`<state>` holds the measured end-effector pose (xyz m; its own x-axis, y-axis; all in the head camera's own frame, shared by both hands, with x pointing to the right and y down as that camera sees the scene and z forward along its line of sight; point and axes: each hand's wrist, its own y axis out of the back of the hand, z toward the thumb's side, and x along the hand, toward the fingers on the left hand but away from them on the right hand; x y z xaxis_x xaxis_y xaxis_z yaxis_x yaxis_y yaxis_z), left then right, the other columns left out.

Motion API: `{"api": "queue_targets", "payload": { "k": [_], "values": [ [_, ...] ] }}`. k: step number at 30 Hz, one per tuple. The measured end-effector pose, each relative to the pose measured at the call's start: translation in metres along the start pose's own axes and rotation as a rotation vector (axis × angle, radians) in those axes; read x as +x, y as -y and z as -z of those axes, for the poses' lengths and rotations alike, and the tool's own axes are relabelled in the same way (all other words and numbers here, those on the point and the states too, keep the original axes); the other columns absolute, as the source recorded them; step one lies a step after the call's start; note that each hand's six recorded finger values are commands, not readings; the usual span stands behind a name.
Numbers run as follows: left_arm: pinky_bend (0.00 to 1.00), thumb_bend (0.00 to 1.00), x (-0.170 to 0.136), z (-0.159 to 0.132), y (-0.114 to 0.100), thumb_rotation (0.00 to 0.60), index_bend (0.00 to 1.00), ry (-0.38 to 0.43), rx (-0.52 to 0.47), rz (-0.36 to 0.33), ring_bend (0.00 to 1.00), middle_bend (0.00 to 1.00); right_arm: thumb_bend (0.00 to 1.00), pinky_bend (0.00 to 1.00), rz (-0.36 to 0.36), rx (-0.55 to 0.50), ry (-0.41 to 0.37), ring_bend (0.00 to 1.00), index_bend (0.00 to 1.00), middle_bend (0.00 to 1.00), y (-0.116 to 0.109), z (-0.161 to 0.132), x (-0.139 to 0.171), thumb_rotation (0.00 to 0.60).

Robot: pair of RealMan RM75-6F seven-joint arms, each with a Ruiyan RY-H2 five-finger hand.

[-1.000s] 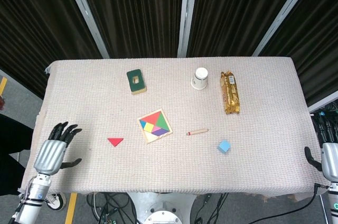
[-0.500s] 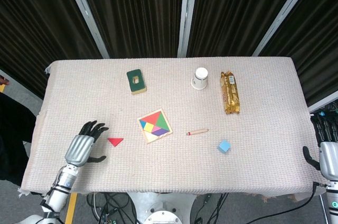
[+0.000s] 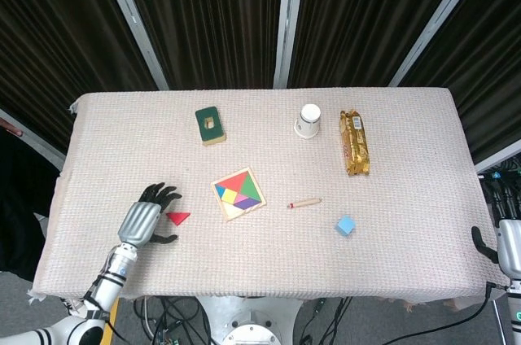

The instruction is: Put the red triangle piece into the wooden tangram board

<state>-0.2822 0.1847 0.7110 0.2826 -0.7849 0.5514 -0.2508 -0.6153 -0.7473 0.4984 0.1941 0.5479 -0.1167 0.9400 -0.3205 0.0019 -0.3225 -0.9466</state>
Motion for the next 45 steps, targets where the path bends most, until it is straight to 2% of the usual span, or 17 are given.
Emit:
{"api": "queue_targets", "payload": {
  "k": [5, 11, 17, 45],
  "values": [
    [0.01, 0.1, 0.004, 0.001, 0.002, 0.6, 0.28, -0.006, 0.0, -0.001, 0.0, 0.11, 0.31, 0.0, -0.005, 0.005, 0.005, 0.0, 0.0, 0.0, 0.001, 0.002, 0.001, 0.6],
    [0.01, 0.18, 0.007, 0.004, 0.005, 0.6, 0.37, -0.022, -0.024, 0.003, 0.0, 0.11, 0.31, 0.0, -0.007, 0.004, 0.006, 0.0, 0.0, 0.0, 0.001, 0.003, 0.0, 0.6],
    [0.01, 0.21, 0.01, 0.005, 0.007, 0.6, 0.39, -0.028, -0.021, 0.01, 0.0, 0.11, 0.37, 0.0, -0.014, 0.008, 0.009, 0.0, 0.0, 0.0, 0.003, 0.003, 0.0, 0.6],
    [0.01, 0.26, 0.014, 0.008, 0.014, 0.6, 0.44, -0.039, -0.019, 0.045, 0.0, 0.11, 0.36, 0.0, -0.03, 0.007, 0.014, 0.0, 0.0, 0.0, 0.008, 0.005, 0.001, 0.6]
  ]
}}
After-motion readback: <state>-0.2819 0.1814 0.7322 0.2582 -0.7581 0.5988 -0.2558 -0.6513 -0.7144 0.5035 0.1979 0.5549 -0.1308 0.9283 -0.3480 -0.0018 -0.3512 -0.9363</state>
